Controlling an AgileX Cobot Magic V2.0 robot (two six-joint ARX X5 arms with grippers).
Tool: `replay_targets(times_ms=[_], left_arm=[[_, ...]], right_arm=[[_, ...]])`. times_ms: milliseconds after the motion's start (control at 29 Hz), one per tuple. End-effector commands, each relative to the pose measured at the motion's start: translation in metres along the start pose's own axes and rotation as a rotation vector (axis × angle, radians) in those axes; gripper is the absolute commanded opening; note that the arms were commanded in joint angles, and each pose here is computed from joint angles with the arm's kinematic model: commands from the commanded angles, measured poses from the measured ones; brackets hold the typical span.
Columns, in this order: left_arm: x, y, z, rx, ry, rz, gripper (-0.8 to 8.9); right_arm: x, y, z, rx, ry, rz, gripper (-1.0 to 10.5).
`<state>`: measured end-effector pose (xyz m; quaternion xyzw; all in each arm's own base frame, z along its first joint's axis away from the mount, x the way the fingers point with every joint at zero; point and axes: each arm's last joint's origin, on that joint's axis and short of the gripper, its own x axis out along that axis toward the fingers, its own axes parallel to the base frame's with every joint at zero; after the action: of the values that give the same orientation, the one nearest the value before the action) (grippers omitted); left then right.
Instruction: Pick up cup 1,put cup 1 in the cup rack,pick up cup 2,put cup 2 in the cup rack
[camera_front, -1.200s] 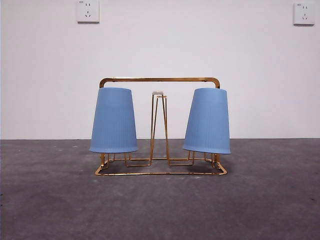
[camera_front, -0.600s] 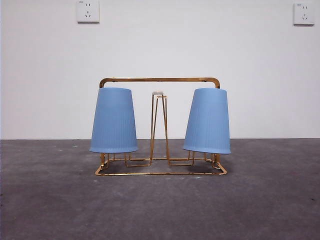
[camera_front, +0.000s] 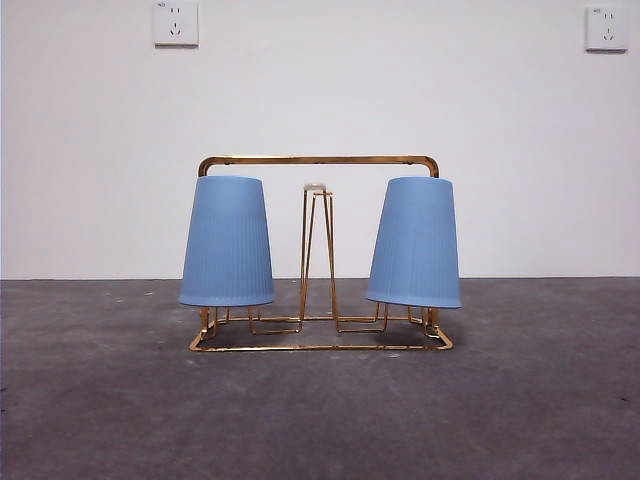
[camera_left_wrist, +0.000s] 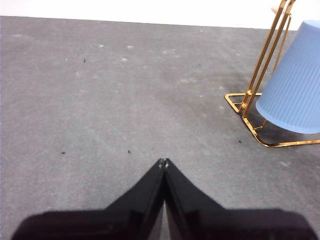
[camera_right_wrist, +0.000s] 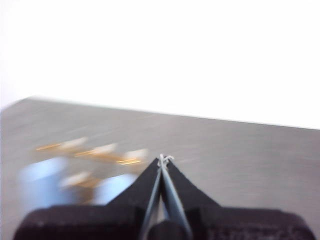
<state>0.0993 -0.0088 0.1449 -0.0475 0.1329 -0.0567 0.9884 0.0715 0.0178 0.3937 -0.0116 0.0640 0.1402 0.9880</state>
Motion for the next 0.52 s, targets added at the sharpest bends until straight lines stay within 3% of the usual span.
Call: replay_targets(times_ms=[34,241,517], left_arm=[[0.001,0.001,-0.002,-0.004,0.002,0.002,-0.03],[0.001,0.001,-0.002,-0.004,0.002,0.002,-0.03],[0.001,0.001,-0.002,-0.004,0.002,0.002,-0.04]], right_arm=[[0.019,-0.007,-0.048,-0.008,-0.015,-0.071,0.0],[0.038,-0.013,-0.121,-0.006,-0.052,-0.136,0.0],[0.048,-0.013,-0.192,-0.006,-0.065,-0.144,0.0]])
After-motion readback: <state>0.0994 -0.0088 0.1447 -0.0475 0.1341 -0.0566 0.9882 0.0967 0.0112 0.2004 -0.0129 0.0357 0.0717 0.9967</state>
